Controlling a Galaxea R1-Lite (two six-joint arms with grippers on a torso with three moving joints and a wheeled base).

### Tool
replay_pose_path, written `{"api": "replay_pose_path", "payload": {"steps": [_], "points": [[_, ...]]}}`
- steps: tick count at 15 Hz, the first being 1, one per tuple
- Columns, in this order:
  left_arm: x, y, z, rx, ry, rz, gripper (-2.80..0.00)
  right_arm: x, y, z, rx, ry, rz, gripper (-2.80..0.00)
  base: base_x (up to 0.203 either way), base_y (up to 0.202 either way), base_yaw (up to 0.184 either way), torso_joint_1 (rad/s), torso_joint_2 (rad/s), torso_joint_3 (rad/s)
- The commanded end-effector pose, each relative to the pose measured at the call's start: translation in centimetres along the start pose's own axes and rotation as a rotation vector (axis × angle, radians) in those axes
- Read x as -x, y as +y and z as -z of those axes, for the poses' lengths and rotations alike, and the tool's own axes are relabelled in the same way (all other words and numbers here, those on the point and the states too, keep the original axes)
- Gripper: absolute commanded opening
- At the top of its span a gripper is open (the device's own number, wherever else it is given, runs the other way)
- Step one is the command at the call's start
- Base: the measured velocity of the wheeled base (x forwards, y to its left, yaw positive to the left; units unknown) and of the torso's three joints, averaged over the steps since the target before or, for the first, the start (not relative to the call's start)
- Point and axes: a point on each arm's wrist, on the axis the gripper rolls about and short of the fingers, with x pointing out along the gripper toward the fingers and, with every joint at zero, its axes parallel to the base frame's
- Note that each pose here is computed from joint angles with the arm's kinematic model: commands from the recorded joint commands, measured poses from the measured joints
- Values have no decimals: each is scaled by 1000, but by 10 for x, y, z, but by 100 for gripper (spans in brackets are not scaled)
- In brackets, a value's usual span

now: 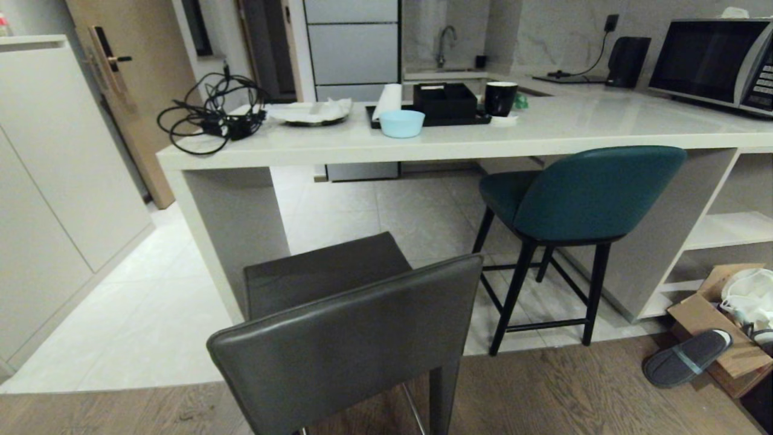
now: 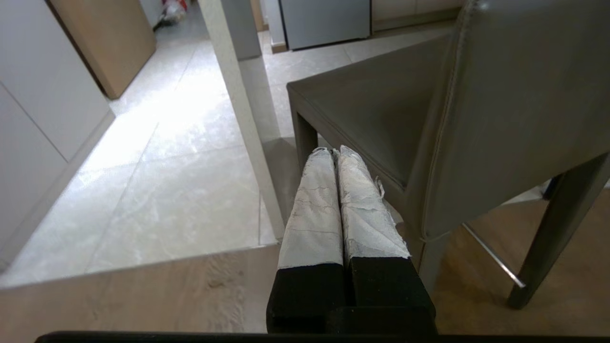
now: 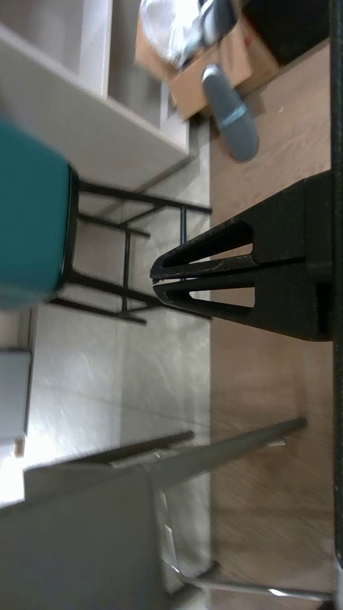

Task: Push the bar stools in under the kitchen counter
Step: Pull the blue chair out from under the dining table

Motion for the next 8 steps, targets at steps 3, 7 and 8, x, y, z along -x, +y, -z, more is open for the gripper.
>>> {"api": "replay_pose_path", "payload": {"steps": [3,7,8], "points": [[-1,-1,6,25,21,0,-280,-2,1,7,-41,20,10,-280,0,0,0,0,0,0],[-1,-1,6,30,21,-6,-280,-2,1,7,-33,16,-13,-280,0,0,0,0,0,0],[-1,-1,6,37,23,-8,-280,-2,1,7,-42,17,-10,-280,0,0,0,0,0,0]]}}
